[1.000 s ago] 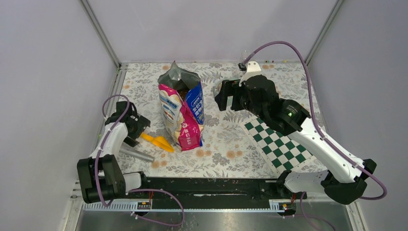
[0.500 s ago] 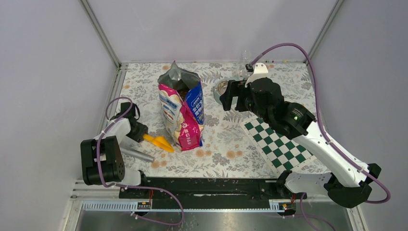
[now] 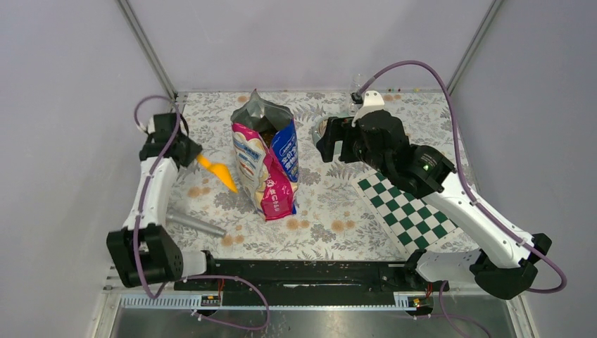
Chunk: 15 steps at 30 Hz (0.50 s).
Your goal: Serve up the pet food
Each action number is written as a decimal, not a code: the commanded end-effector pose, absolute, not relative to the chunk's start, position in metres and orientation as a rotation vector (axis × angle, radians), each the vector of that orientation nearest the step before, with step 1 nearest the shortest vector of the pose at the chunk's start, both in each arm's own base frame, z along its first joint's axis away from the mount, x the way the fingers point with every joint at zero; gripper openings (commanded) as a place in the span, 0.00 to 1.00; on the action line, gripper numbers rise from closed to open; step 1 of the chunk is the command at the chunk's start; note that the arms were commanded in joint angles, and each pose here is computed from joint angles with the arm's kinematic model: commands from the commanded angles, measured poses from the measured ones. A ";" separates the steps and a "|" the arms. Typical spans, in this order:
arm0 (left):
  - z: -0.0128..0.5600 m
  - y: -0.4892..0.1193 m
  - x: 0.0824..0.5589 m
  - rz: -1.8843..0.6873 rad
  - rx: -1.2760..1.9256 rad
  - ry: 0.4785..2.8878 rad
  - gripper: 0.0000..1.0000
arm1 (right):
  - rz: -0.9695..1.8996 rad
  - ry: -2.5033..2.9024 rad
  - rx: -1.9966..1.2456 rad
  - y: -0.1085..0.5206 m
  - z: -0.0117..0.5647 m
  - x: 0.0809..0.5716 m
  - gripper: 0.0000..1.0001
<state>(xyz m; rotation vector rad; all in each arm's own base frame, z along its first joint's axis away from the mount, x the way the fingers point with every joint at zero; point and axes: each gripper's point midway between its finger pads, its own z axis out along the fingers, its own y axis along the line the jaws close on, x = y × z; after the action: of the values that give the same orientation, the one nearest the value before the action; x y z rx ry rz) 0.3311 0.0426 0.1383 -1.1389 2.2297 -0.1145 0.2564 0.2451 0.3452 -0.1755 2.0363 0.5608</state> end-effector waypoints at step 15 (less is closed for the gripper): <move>0.491 -0.088 0.262 -0.656 0.013 1.483 0.00 | 1.147 1.746 -0.614 0.341 0.430 0.215 0.95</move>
<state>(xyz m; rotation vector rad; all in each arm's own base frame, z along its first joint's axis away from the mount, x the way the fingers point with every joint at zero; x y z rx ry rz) 0.2863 -0.0348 0.4478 -0.3472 1.6332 -0.4533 0.2349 0.3089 0.3800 -0.4390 1.9298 0.9159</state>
